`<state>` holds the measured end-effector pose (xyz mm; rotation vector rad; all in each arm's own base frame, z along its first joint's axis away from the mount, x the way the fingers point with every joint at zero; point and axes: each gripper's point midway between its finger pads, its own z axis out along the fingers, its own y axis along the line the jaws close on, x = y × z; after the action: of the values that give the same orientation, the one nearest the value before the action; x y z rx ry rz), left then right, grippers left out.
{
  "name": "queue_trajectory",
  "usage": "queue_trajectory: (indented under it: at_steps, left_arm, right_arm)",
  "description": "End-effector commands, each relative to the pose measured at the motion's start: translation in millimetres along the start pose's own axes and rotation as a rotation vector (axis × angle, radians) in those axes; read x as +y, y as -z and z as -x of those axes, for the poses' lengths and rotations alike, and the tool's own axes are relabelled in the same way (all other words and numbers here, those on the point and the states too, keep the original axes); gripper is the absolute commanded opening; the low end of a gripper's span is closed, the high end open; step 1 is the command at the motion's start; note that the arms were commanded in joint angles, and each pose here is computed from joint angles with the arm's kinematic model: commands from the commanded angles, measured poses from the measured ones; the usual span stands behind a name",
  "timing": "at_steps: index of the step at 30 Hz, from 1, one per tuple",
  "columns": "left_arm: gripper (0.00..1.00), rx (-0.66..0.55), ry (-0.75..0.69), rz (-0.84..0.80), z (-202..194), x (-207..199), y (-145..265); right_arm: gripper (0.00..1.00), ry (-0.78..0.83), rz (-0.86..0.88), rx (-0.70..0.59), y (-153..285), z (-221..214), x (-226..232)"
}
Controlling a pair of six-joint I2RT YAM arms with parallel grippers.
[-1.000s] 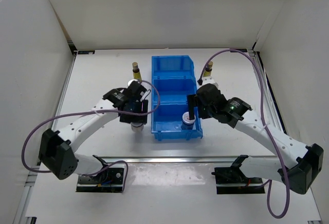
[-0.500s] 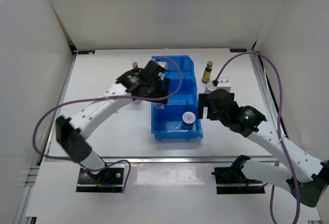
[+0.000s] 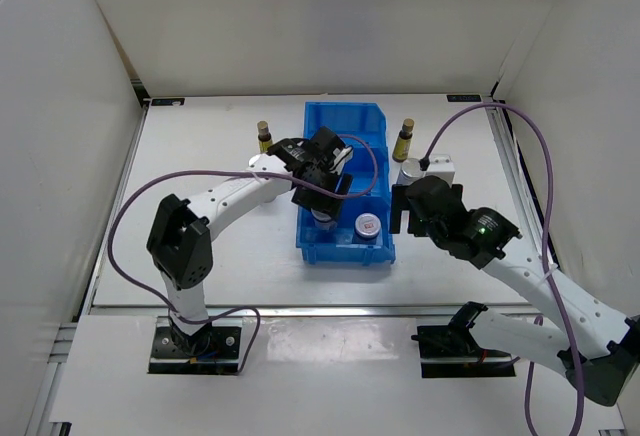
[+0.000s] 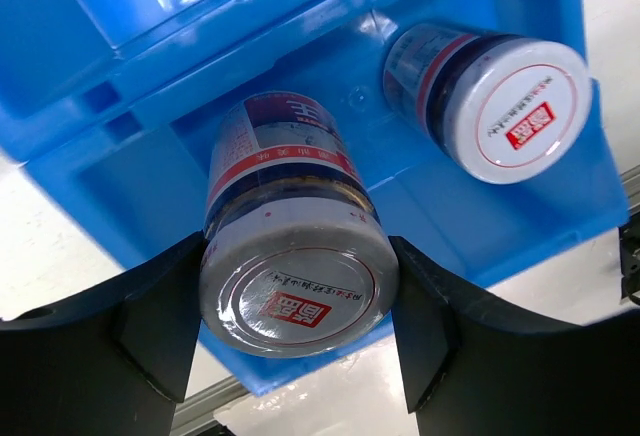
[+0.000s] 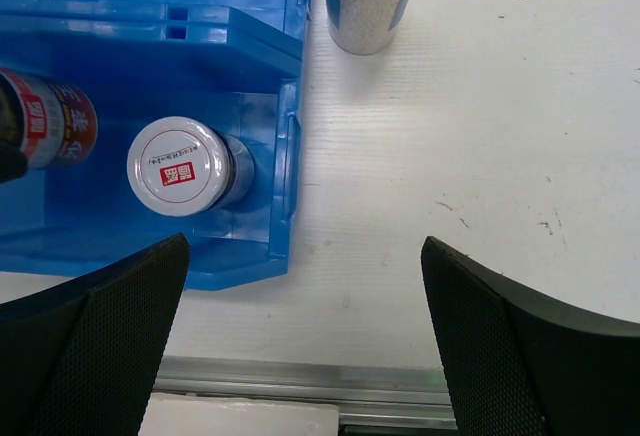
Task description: Organize the condiment bottles
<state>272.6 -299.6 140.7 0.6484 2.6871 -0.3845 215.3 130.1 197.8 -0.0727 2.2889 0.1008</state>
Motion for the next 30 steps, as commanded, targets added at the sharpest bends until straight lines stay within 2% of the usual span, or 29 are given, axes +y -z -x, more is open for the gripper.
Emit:
queue_trajectory:
  at_steps: [1, 4, 9, 11, 12, 14, 16, 21, 24, 26, 27, 30]
  left_arm:
    - [0.27, -0.092, -0.037, -0.095, 20, -20, 19]
    - [0.27, -0.075, -0.026, -0.080, 16, -18, 12]
    - [0.34, -0.013, -0.021, -0.037, 2, -8, -10]
    - [0.42, 0.016, -0.019, -0.028, -4, -5, -23]
    - [0.42, 0.028, -0.018, -0.024, -8, -4, -25]
    - [0.51, 0.060, -0.016, -0.023, -14, -3, -38]
    - [0.54, 0.079, -0.014, -0.017, -20, -1, -43]
    - [0.67, 0.070, -0.016, -0.026, -16, 1, -43]
    - [0.73, 0.014, -0.019, -0.013, -7, 2, -27]
    - [0.87, -0.058, -0.010, -0.027, 6, -2, -2]
    - [0.99, -0.090, -0.002, -0.037, 13, -5, 8]
    - [1.00, -0.218, -0.010, -0.079, 36, -16, 58]
  right_arm:
    - [1.00, -0.014, -0.040, -0.027, 2, 3, -10]
    - [1.00, -0.014, -0.040, -0.027, 2, 1, -12]
    - [1.00, -0.010, -0.044, -0.020, 2, -1, -13]
    - [1.00, -0.010, -0.052, -0.025, 2, 0, -14]
    - [1.00, -0.005, -0.056, -0.018, 1, -3, -15]
    - [1.00, -0.010, -0.060, -0.011, -1, -4, -14]
    - [1.00, -0.010, -0.060, -0.011, -1, -4, -14]
    - [1.00, -0.005, -0.073, -0.010, -3, -2, -14]
    - [1.00, -0.006, -0.085, -0.002, -6, -1, -14]
    - [1.00, -0.008, -0.098, 0.005, -9, -2, -16]
    - [1.00, -0.010, -0.113, 0.014, -12, -2, -19]
    - [1.00, -0.032, -0.149, 0.030, -16, -1, -26]
